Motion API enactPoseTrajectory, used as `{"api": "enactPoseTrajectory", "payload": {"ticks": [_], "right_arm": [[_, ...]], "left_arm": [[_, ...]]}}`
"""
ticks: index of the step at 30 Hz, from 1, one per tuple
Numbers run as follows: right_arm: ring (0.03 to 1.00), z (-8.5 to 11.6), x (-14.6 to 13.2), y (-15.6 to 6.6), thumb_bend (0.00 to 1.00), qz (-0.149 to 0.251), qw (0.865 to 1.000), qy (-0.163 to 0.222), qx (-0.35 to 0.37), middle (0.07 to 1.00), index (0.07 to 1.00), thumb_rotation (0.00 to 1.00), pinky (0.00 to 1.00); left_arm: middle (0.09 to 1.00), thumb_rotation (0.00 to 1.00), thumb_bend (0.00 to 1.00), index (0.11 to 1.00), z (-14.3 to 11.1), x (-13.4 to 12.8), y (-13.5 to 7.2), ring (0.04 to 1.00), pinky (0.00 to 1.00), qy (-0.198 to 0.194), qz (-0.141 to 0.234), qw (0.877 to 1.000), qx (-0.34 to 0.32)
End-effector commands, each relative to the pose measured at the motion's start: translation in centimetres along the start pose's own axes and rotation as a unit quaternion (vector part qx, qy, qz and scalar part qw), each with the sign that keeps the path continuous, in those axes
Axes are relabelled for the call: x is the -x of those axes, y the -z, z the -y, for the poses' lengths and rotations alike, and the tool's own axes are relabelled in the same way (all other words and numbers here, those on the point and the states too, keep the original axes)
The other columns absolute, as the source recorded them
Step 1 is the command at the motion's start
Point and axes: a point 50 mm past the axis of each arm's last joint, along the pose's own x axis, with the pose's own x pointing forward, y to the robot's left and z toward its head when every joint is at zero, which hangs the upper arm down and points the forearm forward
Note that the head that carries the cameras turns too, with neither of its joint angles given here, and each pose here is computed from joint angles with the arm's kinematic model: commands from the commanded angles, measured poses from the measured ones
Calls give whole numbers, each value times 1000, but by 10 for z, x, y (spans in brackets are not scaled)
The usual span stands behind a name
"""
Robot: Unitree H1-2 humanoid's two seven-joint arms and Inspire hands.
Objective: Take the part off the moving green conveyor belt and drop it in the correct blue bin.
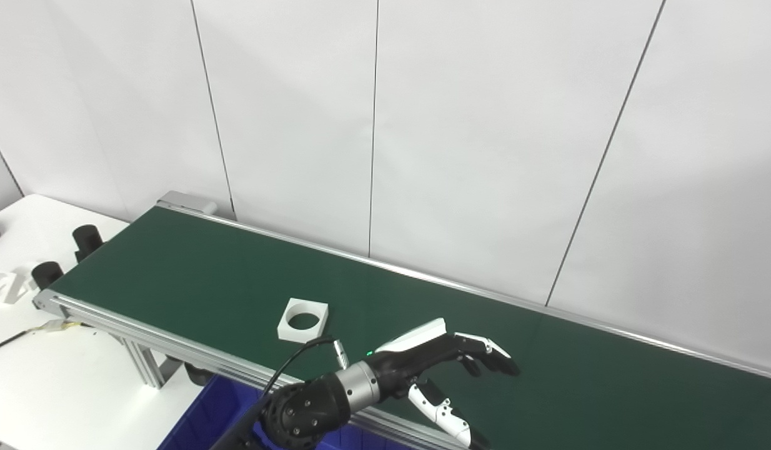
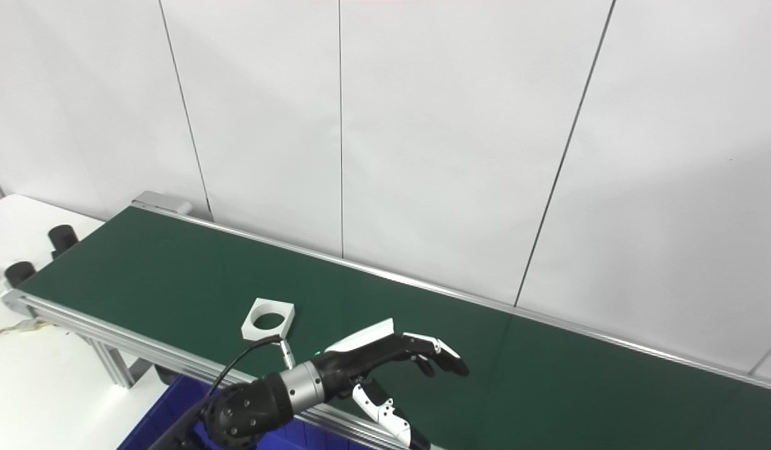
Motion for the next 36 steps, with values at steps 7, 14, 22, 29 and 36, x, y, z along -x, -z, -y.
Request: {"api": "enactPoseTrajectory", "payload": {"ticks": [7,14,22,29,36], "right_arm": [[806,1,-9,-11,470,40,999,5,-1,843,923,231,743],[807,-1,-10,-10,478,43,999,2,-2,840,919,234,751],[803,-3,-11,-9,495,44,999,4,-3,836,909,250,741],[802,-4,-13,-11,501,43,999,4,-1,839,915,271,730],[802,-6,-13,-11,492,45,999,4,3,842,917,264,726]], "left_arm": [[787,401,933,748,-27,-11,-5,784,692,-7,-8,997,-75],[791,366,920,756,-36,-17,-2,797,756,0,-27,992,-121],[795,300,917,762,-44,-25,2,792,764,8,-47,982,-183],[790,247,910,765,-49,-33,9,760,721,12,-56,968,-243],[808,250,913,781,-54,-42,9,775,723,24,-71,956,-285]]}}
